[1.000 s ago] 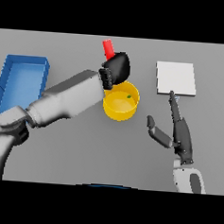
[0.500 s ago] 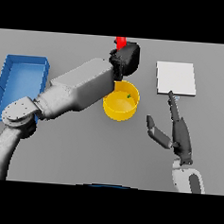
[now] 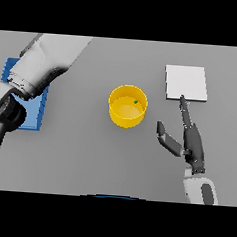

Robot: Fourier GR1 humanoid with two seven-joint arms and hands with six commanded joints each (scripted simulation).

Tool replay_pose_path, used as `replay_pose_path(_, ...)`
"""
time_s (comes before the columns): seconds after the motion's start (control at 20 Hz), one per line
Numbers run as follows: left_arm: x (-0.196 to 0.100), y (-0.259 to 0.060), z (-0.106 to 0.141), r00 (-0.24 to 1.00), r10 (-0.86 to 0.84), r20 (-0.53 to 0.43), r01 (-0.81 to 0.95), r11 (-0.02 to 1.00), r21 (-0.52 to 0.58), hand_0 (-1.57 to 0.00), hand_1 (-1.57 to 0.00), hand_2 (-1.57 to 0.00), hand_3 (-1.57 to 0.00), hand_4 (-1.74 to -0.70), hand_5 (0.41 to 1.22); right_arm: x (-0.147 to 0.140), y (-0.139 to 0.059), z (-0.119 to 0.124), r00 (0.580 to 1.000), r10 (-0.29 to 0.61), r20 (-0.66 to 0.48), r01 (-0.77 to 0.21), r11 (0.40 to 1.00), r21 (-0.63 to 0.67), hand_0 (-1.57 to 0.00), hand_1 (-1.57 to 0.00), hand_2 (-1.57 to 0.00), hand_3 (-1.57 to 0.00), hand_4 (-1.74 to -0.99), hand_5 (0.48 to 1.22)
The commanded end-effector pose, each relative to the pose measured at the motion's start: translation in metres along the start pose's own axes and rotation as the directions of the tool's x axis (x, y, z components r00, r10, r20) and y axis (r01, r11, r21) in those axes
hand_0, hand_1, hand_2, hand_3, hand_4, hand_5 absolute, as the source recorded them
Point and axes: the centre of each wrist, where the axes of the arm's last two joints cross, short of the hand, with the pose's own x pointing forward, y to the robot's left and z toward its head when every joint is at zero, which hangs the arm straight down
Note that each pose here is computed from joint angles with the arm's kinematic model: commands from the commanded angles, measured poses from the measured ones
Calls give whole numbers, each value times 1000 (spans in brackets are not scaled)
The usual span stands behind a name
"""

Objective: Pick up the red beaker and tilt it to pour out 1 green nut into yellow bowl. Pick up the yellow bowl and place it on the metallic measuring scale.

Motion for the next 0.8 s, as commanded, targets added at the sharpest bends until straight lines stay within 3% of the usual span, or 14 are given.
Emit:
replay_pose_path(0.0,-17,-4,3,993,110,-42,-109,994,8,-1571,-1571,-1571,-1391,-1733,1221,1,0,-1,1000,0,1,0,1000,-6,1,1,1,1,-996,675)
replay_pose_path(0.15,-62,-28,16,912,366,-183,-364,930,47,-1571,-1571,-1571,-1444,-1737,1221,0,2,-3,1000,-14,0,14,1000,-3,1,1,1,1,-1004,668)
replay_pose_path(0.35,-108,-91,40,683,642,-348,-623,761,180,-1571,-1571,-1571,-1447,-1739,1221,-3,5,-7,999,-51,-14,51,999,-2,1,1,1,1,-996,664)
replay_pose_path(0.6,-127,-179,73,298,802,-518,-782,516,349,-1571,-1571,-1571,-1426,-1740,1221,-4,4,-6,999,-31,-12,31,1000,4,1,1,1,1,-1050,653)
replay_pose_path(0.75,-116,-225,86,108,851,-513,-813,373,448,-1571,-1571,-1571,-1459,-1741,1221,-1,6,-9,1000,-14,-15,14,1000,7,1,1,1,1,-1048,652)
